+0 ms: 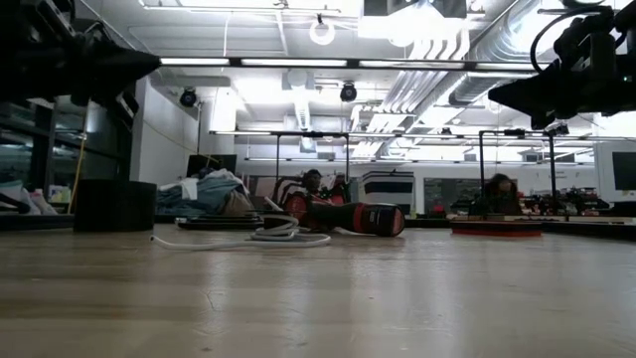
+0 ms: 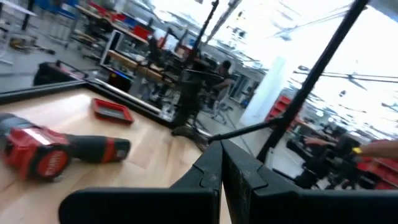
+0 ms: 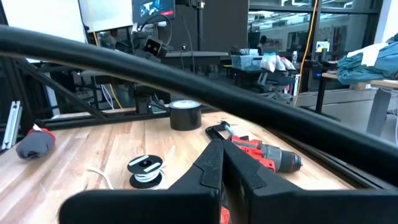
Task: Coil cords
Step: Return to Home Position
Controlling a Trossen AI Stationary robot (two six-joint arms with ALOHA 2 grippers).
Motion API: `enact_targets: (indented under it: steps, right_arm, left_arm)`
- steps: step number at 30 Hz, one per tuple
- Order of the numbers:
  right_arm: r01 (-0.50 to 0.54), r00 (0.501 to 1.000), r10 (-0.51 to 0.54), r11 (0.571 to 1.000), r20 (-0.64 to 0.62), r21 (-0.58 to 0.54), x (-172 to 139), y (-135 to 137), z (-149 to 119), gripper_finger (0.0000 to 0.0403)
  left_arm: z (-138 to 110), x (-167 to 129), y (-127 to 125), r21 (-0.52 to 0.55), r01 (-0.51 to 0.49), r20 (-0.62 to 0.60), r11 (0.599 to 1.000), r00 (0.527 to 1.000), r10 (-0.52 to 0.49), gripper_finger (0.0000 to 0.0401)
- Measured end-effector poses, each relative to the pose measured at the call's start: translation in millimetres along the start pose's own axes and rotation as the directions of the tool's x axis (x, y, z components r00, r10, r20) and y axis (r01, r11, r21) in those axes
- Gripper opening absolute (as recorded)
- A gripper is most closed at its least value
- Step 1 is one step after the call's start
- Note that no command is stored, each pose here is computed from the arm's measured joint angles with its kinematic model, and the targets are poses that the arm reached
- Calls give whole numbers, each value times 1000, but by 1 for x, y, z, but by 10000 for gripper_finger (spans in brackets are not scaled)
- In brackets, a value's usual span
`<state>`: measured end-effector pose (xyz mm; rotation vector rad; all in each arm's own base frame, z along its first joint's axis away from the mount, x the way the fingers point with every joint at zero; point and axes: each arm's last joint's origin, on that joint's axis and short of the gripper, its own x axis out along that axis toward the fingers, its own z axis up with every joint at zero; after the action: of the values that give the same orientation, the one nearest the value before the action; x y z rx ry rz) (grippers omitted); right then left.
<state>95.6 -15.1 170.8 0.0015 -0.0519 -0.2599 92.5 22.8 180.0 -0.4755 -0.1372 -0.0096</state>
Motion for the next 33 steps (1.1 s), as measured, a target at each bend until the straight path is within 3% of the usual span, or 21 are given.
enact_targets:
  steps: [8,28,29,31,33]
  right_arm:
    - [-7,1000,7,1000,-1,0,0,1,0,0]
    - [-20,1000,20,1000,-19,-2,1,2,-2,0]
    - [-20,1000,20,1000,-19,-2,1,2,-2,0]
    - [-20,1000,20,1000,-19,-2,1,2,-2,0]
    - [-21,1000,21,1000,-19,-2,1,2,-2,0]
  left_arm:
    - [-8,2,-12,-29,126,-82,992,988,-128,1]
    - [-17,2,-17,-61,169,-168,984,970,-177,1]
    - [-18,2,-18,-40,180,-177,983,967,-184,1]
    - [-20,2,-21,196,227,-183,954,964,-192,1]
    - [-23,2,-23,524,216,-177,824,974,-142,1]
